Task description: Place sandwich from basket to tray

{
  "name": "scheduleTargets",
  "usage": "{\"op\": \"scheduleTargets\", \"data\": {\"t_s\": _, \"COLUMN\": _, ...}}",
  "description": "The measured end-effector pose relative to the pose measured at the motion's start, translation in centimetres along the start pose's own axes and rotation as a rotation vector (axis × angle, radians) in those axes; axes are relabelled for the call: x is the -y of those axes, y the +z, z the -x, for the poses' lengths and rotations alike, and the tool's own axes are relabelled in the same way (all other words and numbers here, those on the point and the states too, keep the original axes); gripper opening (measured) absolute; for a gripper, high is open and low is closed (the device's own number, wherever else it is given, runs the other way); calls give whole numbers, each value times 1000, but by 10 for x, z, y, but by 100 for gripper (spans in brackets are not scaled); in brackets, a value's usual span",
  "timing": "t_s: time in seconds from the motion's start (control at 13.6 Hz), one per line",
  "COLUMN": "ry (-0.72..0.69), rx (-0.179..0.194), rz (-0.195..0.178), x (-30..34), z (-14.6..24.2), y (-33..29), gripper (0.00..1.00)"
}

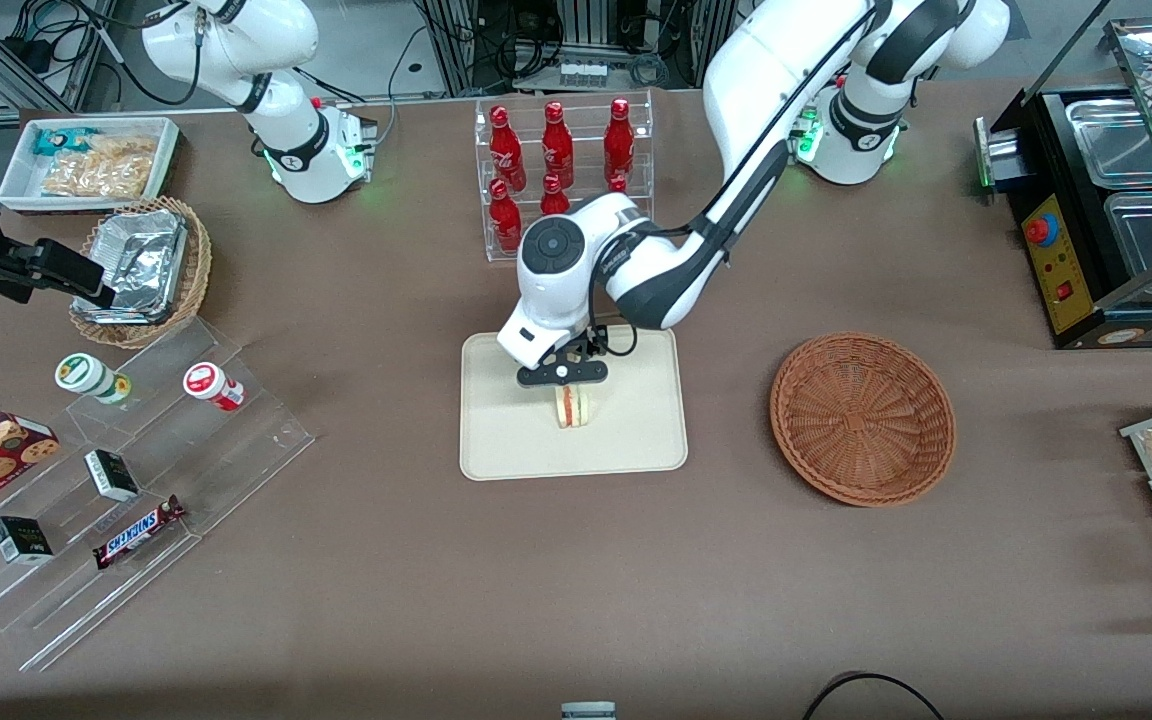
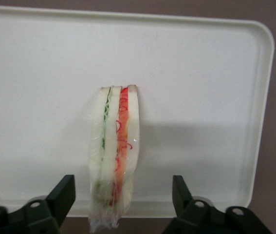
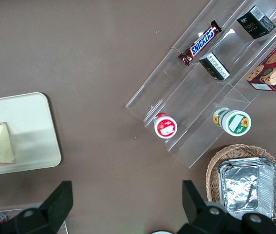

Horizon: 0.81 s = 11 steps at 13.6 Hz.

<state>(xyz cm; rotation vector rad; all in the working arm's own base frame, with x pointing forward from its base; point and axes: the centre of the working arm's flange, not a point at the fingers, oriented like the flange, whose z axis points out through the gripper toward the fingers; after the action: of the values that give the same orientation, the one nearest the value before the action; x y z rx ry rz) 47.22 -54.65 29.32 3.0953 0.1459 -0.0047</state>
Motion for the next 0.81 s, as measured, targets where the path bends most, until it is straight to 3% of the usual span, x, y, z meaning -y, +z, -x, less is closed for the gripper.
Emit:
{"op": "scheduleTargets", "data": {"t_s": 0.07, "ry": -20, "rx": -7, "rz": -8, "x": 6, "z": -5, "y": -21, "gripper": 100}}
{"op": "scheduleTargets", "data": {"t_s": 0.37, "ry": -162, "rx": -40, "rz": -23, "x": 60, "z": -51, "y": -108, "gripper": 100}}
{"op": "scheduleTargets", "data": {"t_s": 0.66, "ry": -327, "rx": -6, "rz": -141, "x": 168, "z": -92, "y": -200, "gripper": 100}}
{"op": "scheduleTargets", "data": {"t_s": 0.81, "ry": -337, "rx": 19, "rz": -181, "x": 229, "z": -105, "y": -237, "gripper": 100}}
